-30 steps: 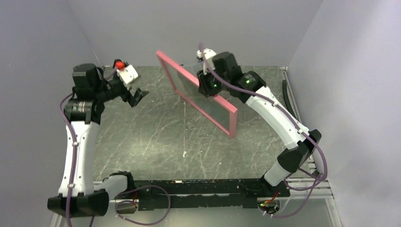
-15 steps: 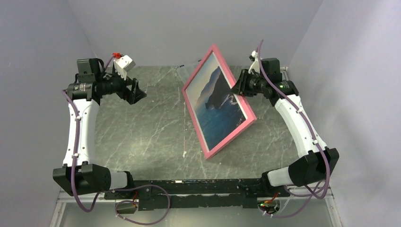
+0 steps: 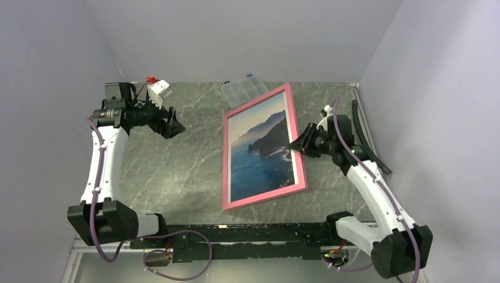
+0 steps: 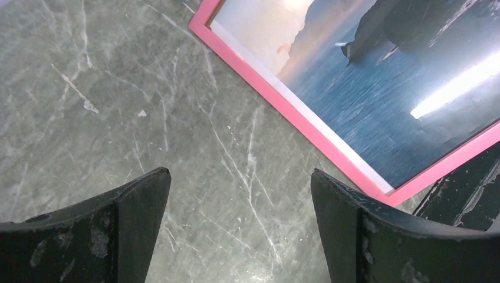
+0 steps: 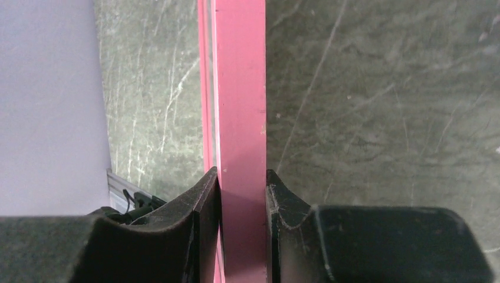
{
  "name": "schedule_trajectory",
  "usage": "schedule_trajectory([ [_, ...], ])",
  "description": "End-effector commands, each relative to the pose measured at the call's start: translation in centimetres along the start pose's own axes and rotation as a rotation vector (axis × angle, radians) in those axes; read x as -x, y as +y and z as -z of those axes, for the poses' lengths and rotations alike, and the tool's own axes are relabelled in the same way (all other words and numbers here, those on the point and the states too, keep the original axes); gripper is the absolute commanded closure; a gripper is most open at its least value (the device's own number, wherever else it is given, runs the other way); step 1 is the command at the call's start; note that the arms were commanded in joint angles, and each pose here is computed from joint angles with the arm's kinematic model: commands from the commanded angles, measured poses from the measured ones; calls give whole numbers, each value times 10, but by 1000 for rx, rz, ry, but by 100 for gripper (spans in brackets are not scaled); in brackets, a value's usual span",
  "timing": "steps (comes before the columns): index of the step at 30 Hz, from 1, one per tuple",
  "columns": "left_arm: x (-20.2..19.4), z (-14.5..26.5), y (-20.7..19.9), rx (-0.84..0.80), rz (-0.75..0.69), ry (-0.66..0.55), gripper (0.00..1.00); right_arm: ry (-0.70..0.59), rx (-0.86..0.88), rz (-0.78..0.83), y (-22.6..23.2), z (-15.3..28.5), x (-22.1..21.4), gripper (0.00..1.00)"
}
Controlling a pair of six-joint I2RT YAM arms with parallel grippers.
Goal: Put the photo into the frame
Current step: Turn over the photo frame at the center of the board.
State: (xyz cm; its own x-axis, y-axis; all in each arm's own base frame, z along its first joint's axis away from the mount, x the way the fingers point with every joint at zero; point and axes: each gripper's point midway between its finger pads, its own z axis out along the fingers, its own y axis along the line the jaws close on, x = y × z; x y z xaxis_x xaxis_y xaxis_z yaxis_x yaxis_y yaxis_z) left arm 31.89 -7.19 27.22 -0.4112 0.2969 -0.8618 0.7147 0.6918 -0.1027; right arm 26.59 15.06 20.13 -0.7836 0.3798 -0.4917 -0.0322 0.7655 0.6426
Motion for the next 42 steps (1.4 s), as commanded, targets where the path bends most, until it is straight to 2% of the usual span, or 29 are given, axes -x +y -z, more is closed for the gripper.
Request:
schedule_trajectory([
  [1, -9, -3, 3, 2, -3, 19, 6, -57, -50, -69, -27, -13, -16, 100],
  [4, -22, -7, 8, 10, 6, 59, 6, -82, -23, -109, -37, -24, -26, 100],
  [10, -44, -12, 16, 26, 20, 135, 6, 2, -18, -113, -56, -46, -56, 100],
  [19, -55, -22, 19, 36, 32, 111, 6, 263, -67, -39, -79, -86, -103, 100],
  [28, -63, -27, 20, 27, 22, 112, 6, 328, -110, -22, -91, -101, -118, 100],
  [32, -65, -28, 18, 18, 42, 111, 6, 441, -101, 10, -96, -103, -135, 99],
  [36, -67, -28, 18, 12, 57, 125, 6, 528, -113, 48, -102, -101, -159, 92],
  [40, -67, -29, 20, 15, 55, 119, 6, 540, -141, 61, -107, -101, -165, 79],
  [42, -67, -30, 20, 12, 58, 117, 6, 504, -153, 73, -105, -102, -156, 68],
])
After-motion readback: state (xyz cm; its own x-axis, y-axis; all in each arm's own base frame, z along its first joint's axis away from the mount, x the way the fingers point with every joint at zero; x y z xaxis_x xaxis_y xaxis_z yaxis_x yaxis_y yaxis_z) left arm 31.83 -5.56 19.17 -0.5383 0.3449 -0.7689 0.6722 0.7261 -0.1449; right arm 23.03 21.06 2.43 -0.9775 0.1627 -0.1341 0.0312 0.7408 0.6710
